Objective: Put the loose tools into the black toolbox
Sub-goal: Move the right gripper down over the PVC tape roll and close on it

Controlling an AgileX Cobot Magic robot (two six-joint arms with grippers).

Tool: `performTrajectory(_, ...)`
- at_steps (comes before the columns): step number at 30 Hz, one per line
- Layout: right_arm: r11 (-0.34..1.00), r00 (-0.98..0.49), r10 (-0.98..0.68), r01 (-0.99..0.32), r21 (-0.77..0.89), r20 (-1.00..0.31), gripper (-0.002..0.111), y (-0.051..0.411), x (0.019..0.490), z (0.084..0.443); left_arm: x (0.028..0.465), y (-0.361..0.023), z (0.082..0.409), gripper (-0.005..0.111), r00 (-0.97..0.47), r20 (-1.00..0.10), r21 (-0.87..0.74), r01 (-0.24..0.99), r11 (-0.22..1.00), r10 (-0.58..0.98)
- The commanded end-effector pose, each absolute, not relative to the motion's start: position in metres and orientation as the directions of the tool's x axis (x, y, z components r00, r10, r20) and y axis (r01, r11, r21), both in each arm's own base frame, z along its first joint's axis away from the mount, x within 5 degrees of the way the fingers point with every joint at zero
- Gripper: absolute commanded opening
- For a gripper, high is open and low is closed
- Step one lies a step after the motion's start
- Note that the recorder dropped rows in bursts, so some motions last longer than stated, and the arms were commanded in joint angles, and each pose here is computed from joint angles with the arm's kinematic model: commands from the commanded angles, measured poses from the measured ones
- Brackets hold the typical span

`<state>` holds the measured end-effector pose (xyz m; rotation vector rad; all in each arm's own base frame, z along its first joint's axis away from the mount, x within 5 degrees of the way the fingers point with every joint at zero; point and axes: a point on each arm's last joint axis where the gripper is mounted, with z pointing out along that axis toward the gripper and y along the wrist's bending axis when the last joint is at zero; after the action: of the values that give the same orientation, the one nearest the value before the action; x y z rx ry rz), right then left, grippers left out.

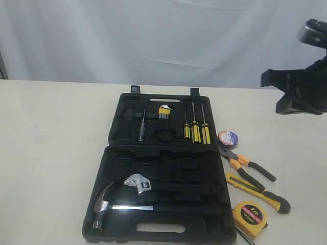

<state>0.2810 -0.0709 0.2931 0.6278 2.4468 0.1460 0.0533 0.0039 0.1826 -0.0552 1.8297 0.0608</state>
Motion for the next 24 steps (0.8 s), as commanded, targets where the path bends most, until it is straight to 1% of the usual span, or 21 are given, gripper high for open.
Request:
performTrajectory(1,0.909,-0.716,0.416,0.357,0.218,-0.561,-0.001,-0.074,0.294,0.286,0.053,0.004,0.182,0.0,-0.252,-0.968,0.007,-0.067,0.998,-0.01)
performTrajectory(4,0.933,-0.747,0.359,0.303,0.194,-0.56,-0.001,-0.074,0.299,0.279,0.053,0.004,0.182,0.0,-0.252,-0.968,0.007,-0.067,0.998,-0.01)
performTrajectory(6,0.938,-0.769,0.346,0.291,0.187,-0.537,-0.001,-0.076,0.306,0.275,0.053,0.004,0.182,0.0,-0.252,-0.968,0.007,-0.067,0.998,-0.01)
performTrajectory(11,0.939,-0.858,0.339,0.283,0.197,-0.386,-0.001,-0.081,0.333,0.264,0.053,0.004,0.182,0.0,-0.252,-0.968,0.007,-0.067,0.998,-0.01)
performTrajectory(14,0.943,-0.886,0.322,0.268,0.198,-0.334,-0.001,-0.087,0.359,0.255,0.053,0.004,0.182,0.0,-0.252,-0.968,0.007,-0.067,0.998,-0.01)
performTrajectory(17,0.961,-0.906,0.259,0.208,0.18,-0.335,-0.001,-0.087,0.385,0.248,0.053,0.004,0.182,0.0,-0.252,-0.968,0.007,-0.067,0.998,-0.01)
performTrajectory(22,0.989,-0.943,0.144,0.123,0.086,-0.301,-0.001,-0.077,0.417,0.218,0.053,0.004,0.182,0.0,-0.252,-0.968,0.007,-0.067,0.998,-0.01)
performTrajectory(24,0.99,-0.949,0.131,0.111,0.083,-0.287,0.0,-0.073,0.425,0.206,0.053,0.004,0.182,0.0,-0.252,-0.968,0.007,-0.067,0.998,-0.01)
